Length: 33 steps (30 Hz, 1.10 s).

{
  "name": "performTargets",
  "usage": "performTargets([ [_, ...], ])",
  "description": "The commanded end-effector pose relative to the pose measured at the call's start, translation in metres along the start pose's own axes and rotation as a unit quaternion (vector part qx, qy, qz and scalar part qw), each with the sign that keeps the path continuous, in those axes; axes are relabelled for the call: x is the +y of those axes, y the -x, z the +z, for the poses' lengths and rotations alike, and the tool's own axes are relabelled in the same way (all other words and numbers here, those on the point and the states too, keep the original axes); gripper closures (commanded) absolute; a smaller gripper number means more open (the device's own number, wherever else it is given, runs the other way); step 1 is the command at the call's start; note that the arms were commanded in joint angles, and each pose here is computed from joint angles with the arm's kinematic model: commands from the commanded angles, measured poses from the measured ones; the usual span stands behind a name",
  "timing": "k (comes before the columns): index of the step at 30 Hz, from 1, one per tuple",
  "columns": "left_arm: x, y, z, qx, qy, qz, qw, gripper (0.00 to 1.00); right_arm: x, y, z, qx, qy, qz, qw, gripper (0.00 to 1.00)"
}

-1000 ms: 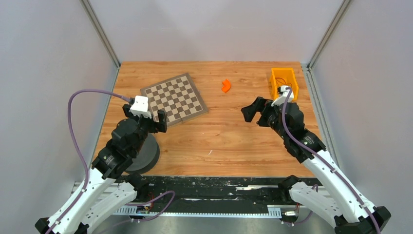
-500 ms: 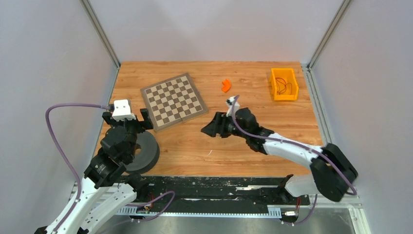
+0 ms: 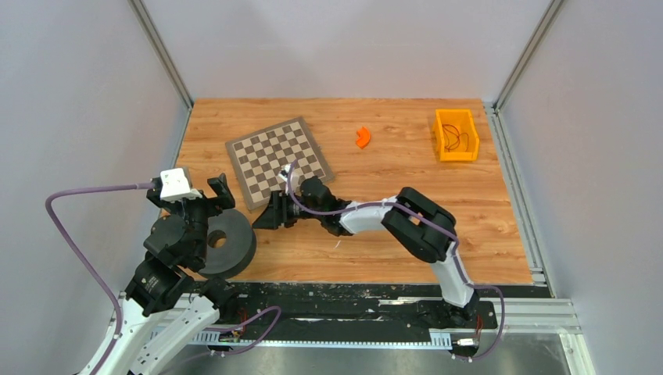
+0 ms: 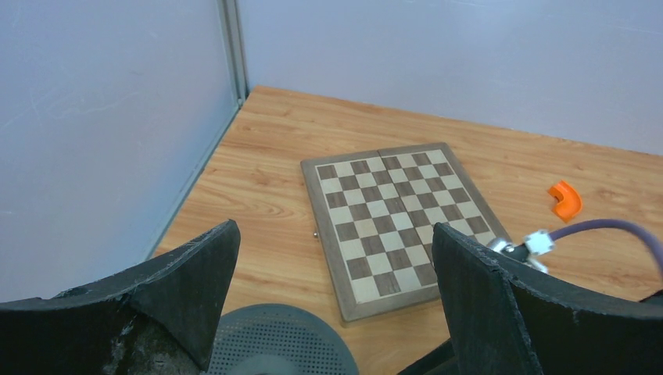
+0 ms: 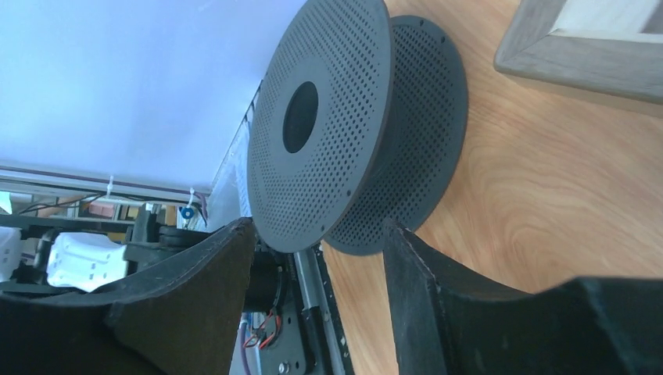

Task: Wrap the cables

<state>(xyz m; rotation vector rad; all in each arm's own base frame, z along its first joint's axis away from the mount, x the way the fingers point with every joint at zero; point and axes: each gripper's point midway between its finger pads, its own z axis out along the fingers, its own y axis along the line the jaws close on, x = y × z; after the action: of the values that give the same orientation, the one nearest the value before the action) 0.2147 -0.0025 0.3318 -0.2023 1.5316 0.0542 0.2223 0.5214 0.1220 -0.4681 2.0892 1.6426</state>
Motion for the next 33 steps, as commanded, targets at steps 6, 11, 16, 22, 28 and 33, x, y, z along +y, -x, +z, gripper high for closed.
performTargets([
  [6, 0.003, 0.008, 0.002, -0.017, 0.011, -0.015, 1.0, 0.0, 0.009, -0.019, 0.046, 0.025, 0.057, -0.002, 0.998, 0.39],
  [11, 0.001, 0.007, 0.003, -0.015, 0.006, -0.014, 1.0, 0.0, 0.014, -0.033, 0.062, 0.05, 0.076, -0.002, 0.996, 0.39],
  [16, 0.0, 0.007, 0.003, -0.014, 0.006, -0.013, 1.0, 0.0, 0.016, -0.04, 0.071, 0.057, 0.088, 0.005, 0.994, 0.43],
  [22, -0.001, 0.006, 0.004, -0.012, 0.006, -0.009, 1.0, 0.0, 0.023, -0.038, 0.07, 0.052, 0.1, 0.009, 0.994, 0.64],
  [28, -0.001, 0.006, 0.004, -0.013, 0.005, -0.008, 1.0, 0.0, 0.046, -0.021, 0.052, 0.035, 0.115, -0.008, 0.993, 0.96],
  [33, -0.002, 0.005, 0.004, -0.014, 0.002, -0.008, 1.0, 0.0, 0.062, 0.002, 0.021, 0.007, 0.111, -0.008, 0.994, 1.0],
])
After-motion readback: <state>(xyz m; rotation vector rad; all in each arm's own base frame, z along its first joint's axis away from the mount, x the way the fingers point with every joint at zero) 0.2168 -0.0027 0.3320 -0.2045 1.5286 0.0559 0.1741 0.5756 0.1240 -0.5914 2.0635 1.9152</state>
